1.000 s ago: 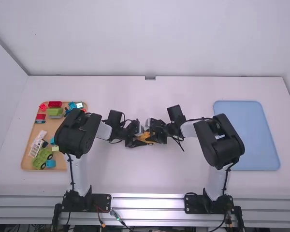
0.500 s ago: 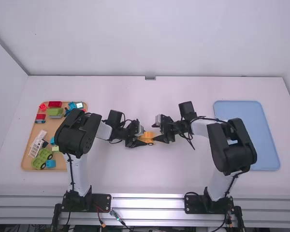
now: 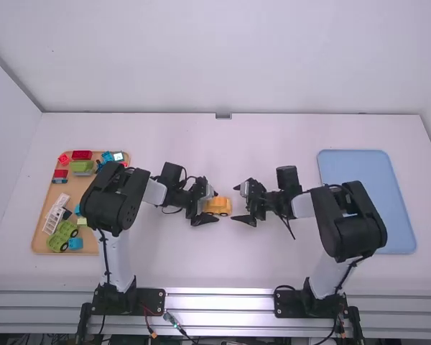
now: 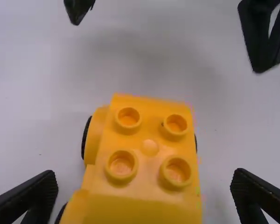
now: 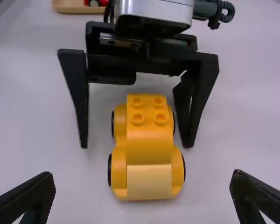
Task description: Assemble lego blocks to make yellow taxi
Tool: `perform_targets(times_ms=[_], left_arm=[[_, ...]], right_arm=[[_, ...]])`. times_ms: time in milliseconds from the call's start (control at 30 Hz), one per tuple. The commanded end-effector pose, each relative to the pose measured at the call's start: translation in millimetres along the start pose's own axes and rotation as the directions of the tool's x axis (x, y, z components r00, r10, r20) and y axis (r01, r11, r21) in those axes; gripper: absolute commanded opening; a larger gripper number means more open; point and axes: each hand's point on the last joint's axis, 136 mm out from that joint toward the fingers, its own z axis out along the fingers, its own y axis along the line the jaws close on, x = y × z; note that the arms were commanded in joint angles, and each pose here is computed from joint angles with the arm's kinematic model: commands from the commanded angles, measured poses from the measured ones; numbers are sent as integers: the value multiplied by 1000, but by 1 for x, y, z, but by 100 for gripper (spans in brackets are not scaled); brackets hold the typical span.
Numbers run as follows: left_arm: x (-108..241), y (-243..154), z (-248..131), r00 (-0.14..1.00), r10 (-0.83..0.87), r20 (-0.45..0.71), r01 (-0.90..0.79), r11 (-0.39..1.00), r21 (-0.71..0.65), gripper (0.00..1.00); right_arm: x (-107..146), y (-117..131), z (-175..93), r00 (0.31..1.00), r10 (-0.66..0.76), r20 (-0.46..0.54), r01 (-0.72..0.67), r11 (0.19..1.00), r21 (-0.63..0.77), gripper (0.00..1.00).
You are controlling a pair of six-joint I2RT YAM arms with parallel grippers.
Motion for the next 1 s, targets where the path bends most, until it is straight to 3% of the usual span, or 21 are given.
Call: perform_targets(times_ms=[0,267,500,633,700,800,833,900,967], left_arm=[[-15,5,-8,999,17,-35,-18,999,-28,99],[-64,1,-50,988,63,-140,-72,996,-60,99],[-103,-3,-97,988,101,-119,-117,984,-135,99],[-107,-2,-114,989,109,-96,-125,975,-184,99],[-111,-1,-125,992,114,-55,-123,969,-212,99],[-113,8,-136,997,79,-14,-80,962,-261,99],[-113,14,-142,999,53,8,-49,956,-290,99],[-113,20,-149,999,29,26,-19,948,-319,99],[-112,28,-156,999,4,47,13,937,-349,99]], right_arm=[[12,5,17,991,130,-39,-130,991,-9,99],[16,-8,55,986,156,-54,-161,983,-91,99],[14,-8,75,990,112,-87,-121,988,-101,98],[16,-4,82,989,95,-117,-107,990,-96,88],[20,-1,86,985,95,-145,-109,990,-93,73],[24,1,87,980,102,-170,-118,989,-88,62],[27,2,87,976,108,-188,-125,988,-85,51],[29,2,86,974,113,-198,-131,988,-78,43],[31,0,86,970,126,-210,-142,988,-63,41]])
